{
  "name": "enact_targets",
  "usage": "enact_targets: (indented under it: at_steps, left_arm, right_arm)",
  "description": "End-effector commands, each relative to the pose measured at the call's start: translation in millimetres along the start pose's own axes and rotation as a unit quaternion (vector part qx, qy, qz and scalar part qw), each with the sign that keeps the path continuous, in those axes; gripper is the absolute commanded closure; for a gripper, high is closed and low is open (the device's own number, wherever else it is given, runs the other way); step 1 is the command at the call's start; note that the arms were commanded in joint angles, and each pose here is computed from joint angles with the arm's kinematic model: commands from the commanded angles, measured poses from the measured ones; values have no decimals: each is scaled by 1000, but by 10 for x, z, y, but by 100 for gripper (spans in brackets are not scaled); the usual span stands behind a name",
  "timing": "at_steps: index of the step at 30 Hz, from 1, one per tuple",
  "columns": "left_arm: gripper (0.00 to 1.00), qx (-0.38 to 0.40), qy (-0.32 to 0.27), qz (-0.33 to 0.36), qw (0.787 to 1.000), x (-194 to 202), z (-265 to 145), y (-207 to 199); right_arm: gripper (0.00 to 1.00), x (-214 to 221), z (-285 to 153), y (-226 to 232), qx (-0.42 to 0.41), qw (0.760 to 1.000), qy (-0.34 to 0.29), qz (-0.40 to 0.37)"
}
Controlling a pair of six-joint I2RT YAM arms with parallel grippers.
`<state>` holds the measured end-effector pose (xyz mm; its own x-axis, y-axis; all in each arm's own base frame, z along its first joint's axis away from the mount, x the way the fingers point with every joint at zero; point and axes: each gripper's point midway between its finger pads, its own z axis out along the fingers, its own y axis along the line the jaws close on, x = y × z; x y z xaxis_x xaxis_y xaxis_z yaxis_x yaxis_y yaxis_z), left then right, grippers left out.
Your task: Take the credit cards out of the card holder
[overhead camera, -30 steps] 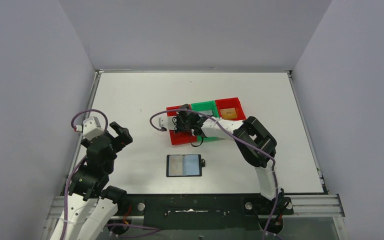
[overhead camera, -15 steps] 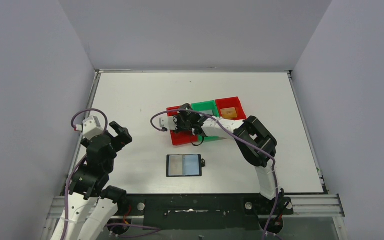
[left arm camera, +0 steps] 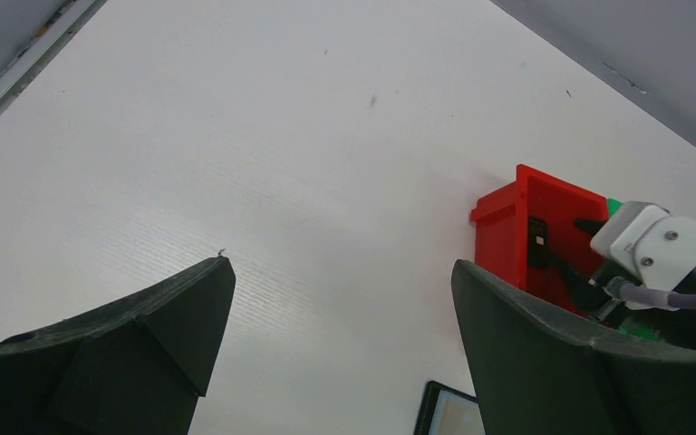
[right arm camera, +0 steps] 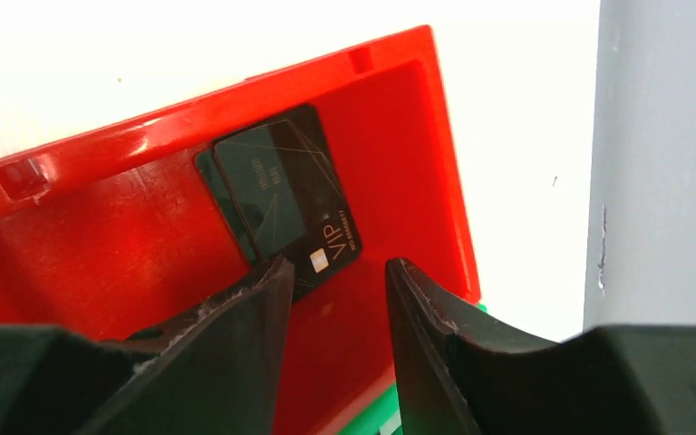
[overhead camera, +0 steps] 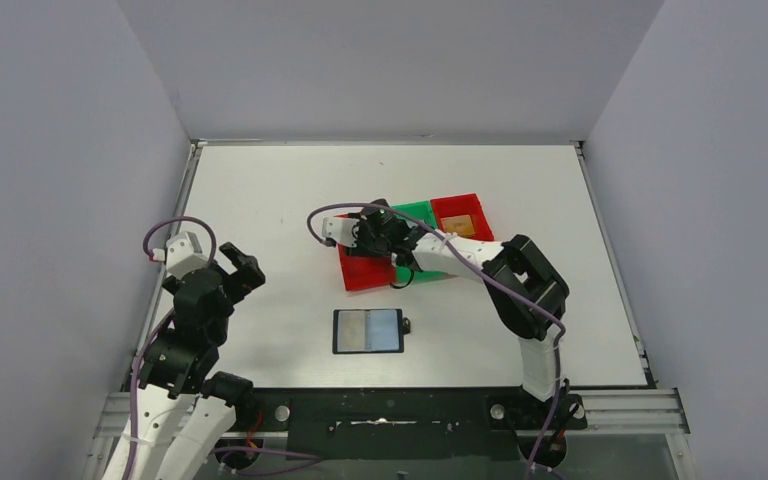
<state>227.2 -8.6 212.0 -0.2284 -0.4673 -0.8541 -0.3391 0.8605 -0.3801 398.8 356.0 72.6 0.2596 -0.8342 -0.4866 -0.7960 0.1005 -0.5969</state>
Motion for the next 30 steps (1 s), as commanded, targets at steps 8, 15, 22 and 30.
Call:
enact_targets:
  at_steps: [8,15,22,30]
  left_arm:
    - [8,13,-17,-8,1000,-102,9,-72]
    - [8,9,-16,-7,1000,-104,15,-59]
    - [8,9,-18,-9,1000,-108,14,-55]
    - [8,1,-16,-11,1000,-104,28,-24]
  right_arm:
    - [55,-554,-726,-619,104,874,-83,468]
    - [73,-487,-521,-85,43,801,-12,598]
    - [82,-319,-285,197,56,787,57,612]
    - [82,-91,-31,311,109,778,118,607]
